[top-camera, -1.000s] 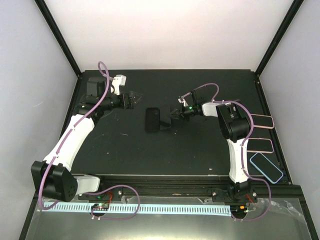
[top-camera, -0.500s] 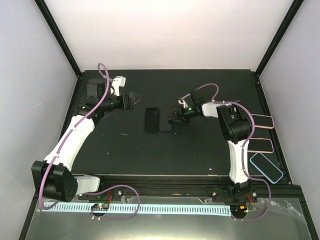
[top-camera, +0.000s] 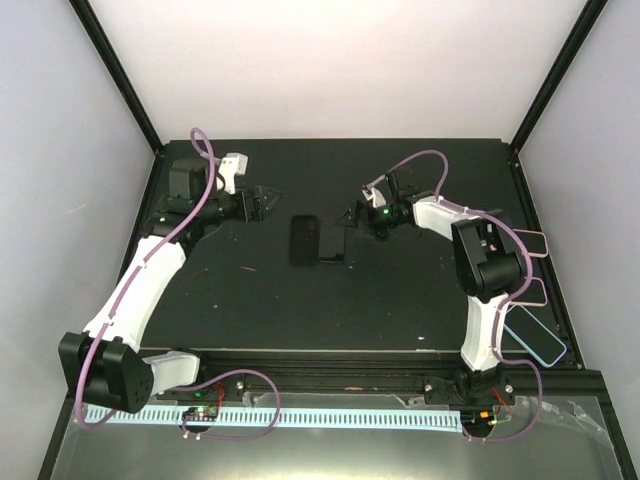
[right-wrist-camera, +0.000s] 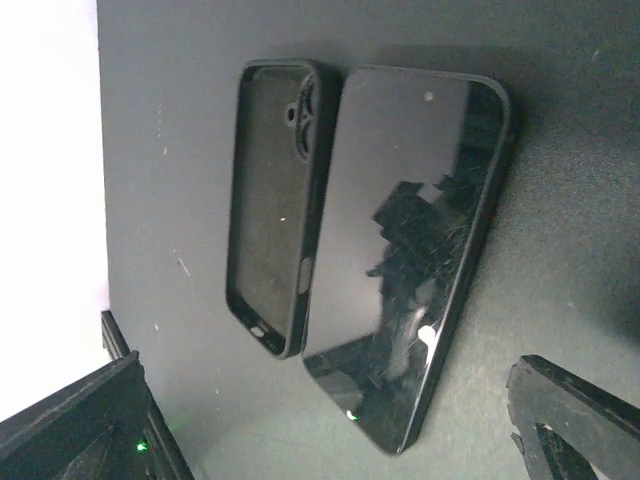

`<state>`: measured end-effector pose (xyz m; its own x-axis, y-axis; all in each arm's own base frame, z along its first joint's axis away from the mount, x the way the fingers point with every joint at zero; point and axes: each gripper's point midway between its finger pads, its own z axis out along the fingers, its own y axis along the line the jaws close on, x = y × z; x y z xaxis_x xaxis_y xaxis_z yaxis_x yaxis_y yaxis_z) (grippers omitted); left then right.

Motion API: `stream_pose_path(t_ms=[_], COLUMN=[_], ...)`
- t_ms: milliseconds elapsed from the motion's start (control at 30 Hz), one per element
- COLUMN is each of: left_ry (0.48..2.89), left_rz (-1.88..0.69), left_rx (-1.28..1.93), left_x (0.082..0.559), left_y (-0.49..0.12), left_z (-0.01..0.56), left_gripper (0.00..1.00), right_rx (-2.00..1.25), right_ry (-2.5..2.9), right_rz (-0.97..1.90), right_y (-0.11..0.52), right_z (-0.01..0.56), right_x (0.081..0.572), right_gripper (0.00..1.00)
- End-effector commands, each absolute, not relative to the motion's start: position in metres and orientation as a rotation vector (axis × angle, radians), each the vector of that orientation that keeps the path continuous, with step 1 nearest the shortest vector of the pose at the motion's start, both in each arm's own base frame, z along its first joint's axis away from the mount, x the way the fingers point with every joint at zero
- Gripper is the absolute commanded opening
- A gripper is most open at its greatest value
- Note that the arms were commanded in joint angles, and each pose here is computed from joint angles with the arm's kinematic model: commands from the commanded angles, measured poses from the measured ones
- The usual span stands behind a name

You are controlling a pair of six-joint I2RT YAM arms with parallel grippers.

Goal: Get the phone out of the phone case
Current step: Place the phone at the center of the board.

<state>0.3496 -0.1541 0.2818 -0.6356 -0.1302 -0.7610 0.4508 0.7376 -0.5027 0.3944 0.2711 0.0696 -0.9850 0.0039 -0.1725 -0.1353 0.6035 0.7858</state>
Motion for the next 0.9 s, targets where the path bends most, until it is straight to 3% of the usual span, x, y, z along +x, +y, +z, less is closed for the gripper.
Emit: stream_pose_path(t_ms=[0,500,733,867], left_ry=[2.071,2.11,2.082,2.066], left_rz=[-0.764,-0.564,-0.599,-0.579], left_rx=[0.286,0.396,0.398,0.426], left_x=[0.345,0.318,0.306,0.304], left_y=[-0.142,-0.121,-0.123,-0.122], left_z=[0.299,0.314,0.317,0.322], left_gripper=[0.99,0.99,0.99,0.99], right_rx=[-0.29,-0.663,-0.42,-0.453], right_ry=[2.584,2.41,2.413,2.431], right_rz=[1.161,0.692,0.554,0.397], right_y=[0.258,0.168,0.078,0.039], right_z=[0.11,0.223,0.241,0.236], right_x=[0.392,0.344,0.337,0.335], right_gripper=[0.99,1.0,1.0,1.0])
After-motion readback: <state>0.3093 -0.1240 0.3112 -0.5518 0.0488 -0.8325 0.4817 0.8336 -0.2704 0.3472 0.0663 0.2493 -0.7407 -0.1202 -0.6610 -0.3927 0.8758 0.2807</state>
